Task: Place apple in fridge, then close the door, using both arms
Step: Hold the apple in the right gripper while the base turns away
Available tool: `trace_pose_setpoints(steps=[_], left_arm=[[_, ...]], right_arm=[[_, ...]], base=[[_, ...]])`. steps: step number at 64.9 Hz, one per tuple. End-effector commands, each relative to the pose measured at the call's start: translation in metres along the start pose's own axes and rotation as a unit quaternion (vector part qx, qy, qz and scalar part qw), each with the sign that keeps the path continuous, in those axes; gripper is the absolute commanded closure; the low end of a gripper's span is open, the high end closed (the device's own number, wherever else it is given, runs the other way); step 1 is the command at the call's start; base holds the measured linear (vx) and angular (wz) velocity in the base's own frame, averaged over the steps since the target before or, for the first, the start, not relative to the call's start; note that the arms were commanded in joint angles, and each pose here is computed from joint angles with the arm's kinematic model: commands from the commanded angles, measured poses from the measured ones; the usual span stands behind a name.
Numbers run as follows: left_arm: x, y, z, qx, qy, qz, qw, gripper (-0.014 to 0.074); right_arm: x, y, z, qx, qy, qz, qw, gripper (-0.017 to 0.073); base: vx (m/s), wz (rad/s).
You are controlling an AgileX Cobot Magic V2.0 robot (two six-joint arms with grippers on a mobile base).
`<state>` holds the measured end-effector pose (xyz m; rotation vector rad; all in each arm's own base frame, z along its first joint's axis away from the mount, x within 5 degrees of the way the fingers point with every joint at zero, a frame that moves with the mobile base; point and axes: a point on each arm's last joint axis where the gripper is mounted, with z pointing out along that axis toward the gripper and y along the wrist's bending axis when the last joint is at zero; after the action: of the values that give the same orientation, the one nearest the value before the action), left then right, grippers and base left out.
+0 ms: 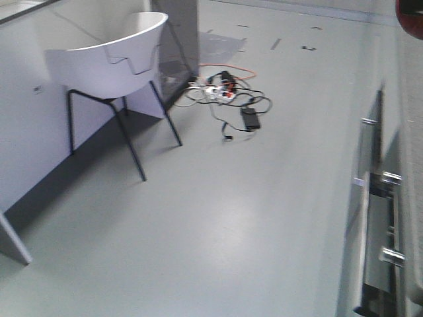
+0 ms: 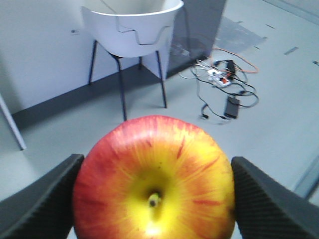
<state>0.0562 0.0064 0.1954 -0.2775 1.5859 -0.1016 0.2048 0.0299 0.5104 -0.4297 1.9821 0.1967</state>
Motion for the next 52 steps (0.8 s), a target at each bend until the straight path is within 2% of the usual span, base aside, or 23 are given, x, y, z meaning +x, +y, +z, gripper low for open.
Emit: trace_pose_setpoints(steps=[1,52], left_arm=[[-0.0133,-0.0038,-0.0027,0.016,-0.053,-0.007,0.998,0.0601],[-0.0133,-0.0038,-0.0027,0.016,-0.053,-0.007,0.998,0.0601]], right_arm=[[-0.0135,0.0025,-0.0168,0.013,-0.063,-0.004,0.998,0.0489],[-0.0136,0.0025,-0.0167,0.013,-0.064,-0.004,0.998,0.0489]], base=[[0.02,0.55],[0.02,0.46]])
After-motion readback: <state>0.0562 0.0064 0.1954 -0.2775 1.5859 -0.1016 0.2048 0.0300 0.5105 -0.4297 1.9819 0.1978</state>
